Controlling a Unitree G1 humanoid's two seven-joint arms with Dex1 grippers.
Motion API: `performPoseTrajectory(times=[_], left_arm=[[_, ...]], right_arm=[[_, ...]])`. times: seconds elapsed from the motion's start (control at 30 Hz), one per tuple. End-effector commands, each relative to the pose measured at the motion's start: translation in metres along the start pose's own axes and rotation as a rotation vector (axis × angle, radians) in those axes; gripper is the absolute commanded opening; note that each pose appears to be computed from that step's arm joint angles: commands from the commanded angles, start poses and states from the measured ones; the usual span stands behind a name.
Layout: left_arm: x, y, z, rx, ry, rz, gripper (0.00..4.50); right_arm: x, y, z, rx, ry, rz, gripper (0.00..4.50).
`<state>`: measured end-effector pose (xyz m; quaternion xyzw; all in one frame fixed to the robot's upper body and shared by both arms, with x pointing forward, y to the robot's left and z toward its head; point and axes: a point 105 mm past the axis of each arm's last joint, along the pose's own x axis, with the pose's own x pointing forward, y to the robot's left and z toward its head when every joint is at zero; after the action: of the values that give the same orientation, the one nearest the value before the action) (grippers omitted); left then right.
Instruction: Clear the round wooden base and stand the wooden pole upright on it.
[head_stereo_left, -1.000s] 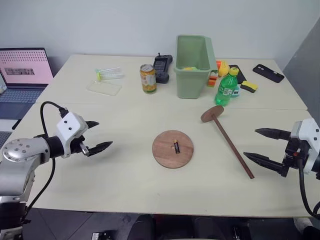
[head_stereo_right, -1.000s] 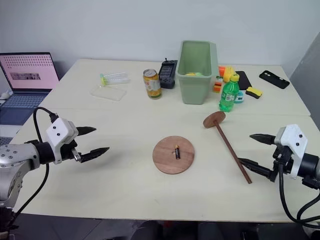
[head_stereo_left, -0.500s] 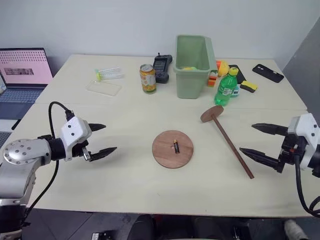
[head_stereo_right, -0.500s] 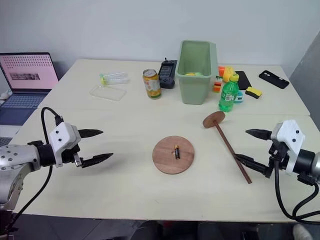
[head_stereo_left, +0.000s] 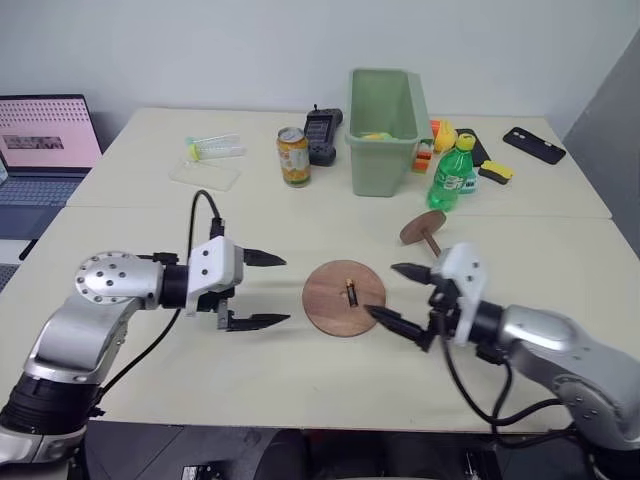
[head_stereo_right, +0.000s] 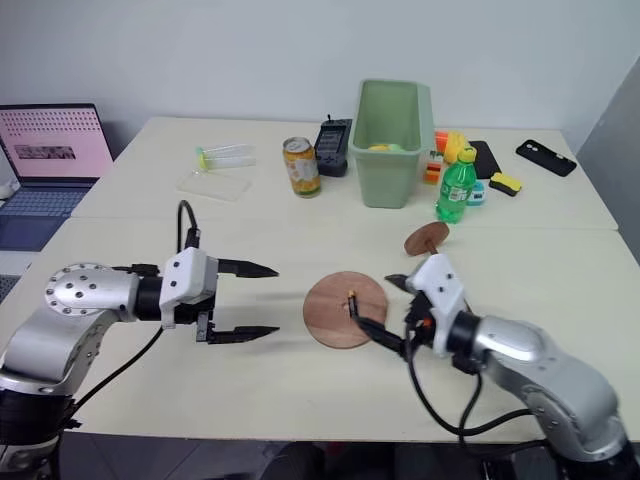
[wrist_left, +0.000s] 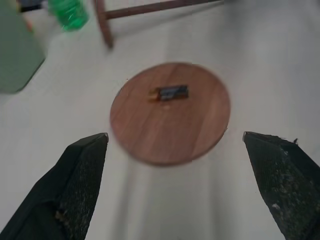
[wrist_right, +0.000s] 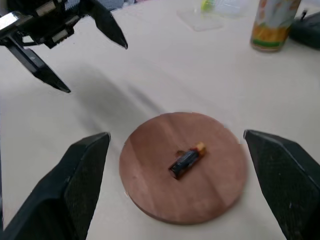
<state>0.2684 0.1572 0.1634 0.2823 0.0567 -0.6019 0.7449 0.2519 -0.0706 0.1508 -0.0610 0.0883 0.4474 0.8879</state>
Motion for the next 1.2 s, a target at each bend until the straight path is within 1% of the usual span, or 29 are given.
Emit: performPoseTrajectory(times=[0.03,0.13,0.23,0.4,0.53,0.6,0.63,0.9,1.0,1.1,1.13,1.17,1.2], left_arm=[[0.005,0.0,0.007,0.029,-0.02,-0.041,4.5],[0.008,0.001,0.007,0.034,-0.025,-0.053,4.5],[0.009,0.001,0.006,0.034,-0.022,-0.054,4.5],[0.011,-0.004,0.007,0.03,-0.024,-0.056,4.5],[0.011,-0.004,0.006,0.029,-0.02,-0.051,4.5],[0.011,-0.003,0.005,0.027,-0.017,-0.047,4.5],[0.01,-0.004,0.004,0.027,-0.016,-0.045,4.5],[0.009,-0.005,-0.001,0.024,-0.012,-0.038,4.5],[0.01,-0.004,-0.001,0.028,-0.012,-0.034,4.5],[0.011,-0.003,0.0,0.034,-0.017,-0.035,4.5],[0.011,-0.002,0.0,0.035,-0.018,-0.035,4.5],[0.011,-0.002,0.001,0.036,-0.019,-0.035,4.5],[0.012,-0.001,0.002,0.039,-0.026,-0.033,4.5]], right_arm=[[0.027,-0.005,-0.01,-0.016,0.044,-0.078,4.48],[0.045,-0.004,-0.024,-0.024,0.101,-0.097,4.48],[0.052,-0.003,-0.034,-0.021,0.131,-0.106,4.48],[0.059,-0.003,-0.038,-0.003,0.136,-0.098,4.48],[0.067,-0.005,-0.045,-0.032,0.171,-0.087,4.48],[0.069,-0.007,-0.05,-0.078,0.192,-0.086,4.13],[0.07,-0.008,-0.051,-0.092,0.197,-0.088,4.04],[0.069,-0.013,-0.051,-0.095,0.203,-0.091,2.21],[0.068,-0.016,-0.047,-0.101,0.191,-0.101,1.55],[0.067,-0.019,-0.04,-0.107,0.172,-0.113,0.79],[0.067,-0.02,-0.038,-0.109,0.165,-0.115,0.68],[0.067,-0.02,-0.037,-0.109,0.162,-0.115,0.37],[0.066,-0.022,-0.031,-0.12,0.144,-0.121,0.34]])
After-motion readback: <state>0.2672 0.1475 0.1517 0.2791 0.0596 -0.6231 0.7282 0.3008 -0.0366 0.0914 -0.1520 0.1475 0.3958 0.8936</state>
